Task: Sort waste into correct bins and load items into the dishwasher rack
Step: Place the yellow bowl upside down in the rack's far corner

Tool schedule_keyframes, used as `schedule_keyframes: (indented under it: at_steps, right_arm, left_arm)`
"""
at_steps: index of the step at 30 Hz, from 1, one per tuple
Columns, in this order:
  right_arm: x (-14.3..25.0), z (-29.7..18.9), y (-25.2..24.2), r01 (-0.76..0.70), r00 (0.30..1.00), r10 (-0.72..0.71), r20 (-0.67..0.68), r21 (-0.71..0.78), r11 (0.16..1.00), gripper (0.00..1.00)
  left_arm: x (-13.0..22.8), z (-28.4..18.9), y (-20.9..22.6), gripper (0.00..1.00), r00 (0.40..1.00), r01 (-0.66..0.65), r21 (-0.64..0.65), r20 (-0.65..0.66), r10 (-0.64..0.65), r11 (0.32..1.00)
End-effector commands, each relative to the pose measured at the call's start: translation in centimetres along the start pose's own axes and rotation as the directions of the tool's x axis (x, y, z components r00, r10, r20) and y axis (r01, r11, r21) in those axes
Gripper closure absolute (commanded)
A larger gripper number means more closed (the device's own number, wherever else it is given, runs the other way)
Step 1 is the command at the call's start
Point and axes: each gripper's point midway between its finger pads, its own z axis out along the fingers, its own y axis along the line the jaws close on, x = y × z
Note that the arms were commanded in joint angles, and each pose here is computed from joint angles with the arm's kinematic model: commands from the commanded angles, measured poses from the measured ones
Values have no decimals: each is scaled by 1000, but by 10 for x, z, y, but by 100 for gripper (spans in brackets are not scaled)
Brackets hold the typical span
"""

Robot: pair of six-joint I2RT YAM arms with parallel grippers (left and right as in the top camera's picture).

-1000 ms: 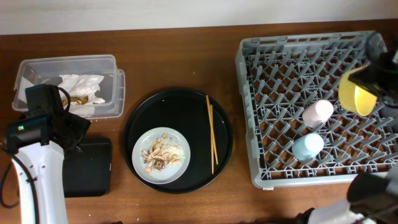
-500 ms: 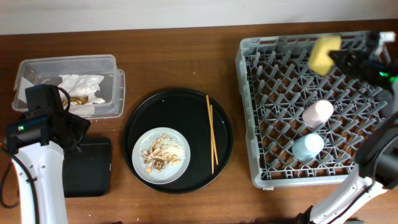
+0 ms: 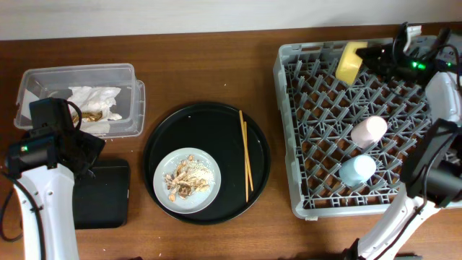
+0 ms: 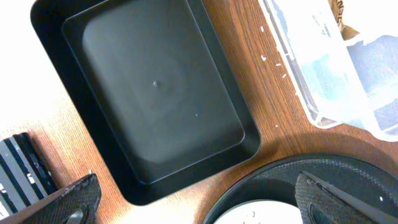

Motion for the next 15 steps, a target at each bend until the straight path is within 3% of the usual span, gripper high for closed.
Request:
schedule_keyframes:
  at_steps: [1, 3, 6, 8, 10, 11, 15]
  right_arm:
    - [3, 4, -30, -44, 999, 44, -10, 6, 999, 96]
    - [2, 2, -36, -57, 998, 57, 2, 28, 998, 96]
    - [6, -18, -66, -164, 986, 149, 78, 254, 953, 95]
    - [9, -40, -72, -191, 980, 151, 129, 414, 890, 85]
    - [8, -64, -63, -190, 979, 116, 167, 546, 816, 56]
    - [8, -74, -54, -190, 978, 102, 180, 586, 788, 50]
    - [4, -105, 6, -162, 974, 10, 226, 665, 729, 47]
  left_arm:
    - [-2, -2, 1, 1, 1000, -8, -1, 10, 8, 1000]
    - [-2, -2, 1, 1, 1000, -8, -1, 10, 8, 1000]
    - [-2, -2, 1, 1, 1000, -8, -1, 10, 8, 1000]
    - [-2, -2, 1, 1, 1000, -8, -1, 10, 8, 1000]
    - [-2, -2, 1, 1, 1000, -8, -1, 10, 8, 1000]
    - [-2, -2, 1, 1, 1000, -8, -1, 10, 8, 1000]
    - [-2, -2, 1, 1, 1000, -8, -1, 10, 8, 1000]
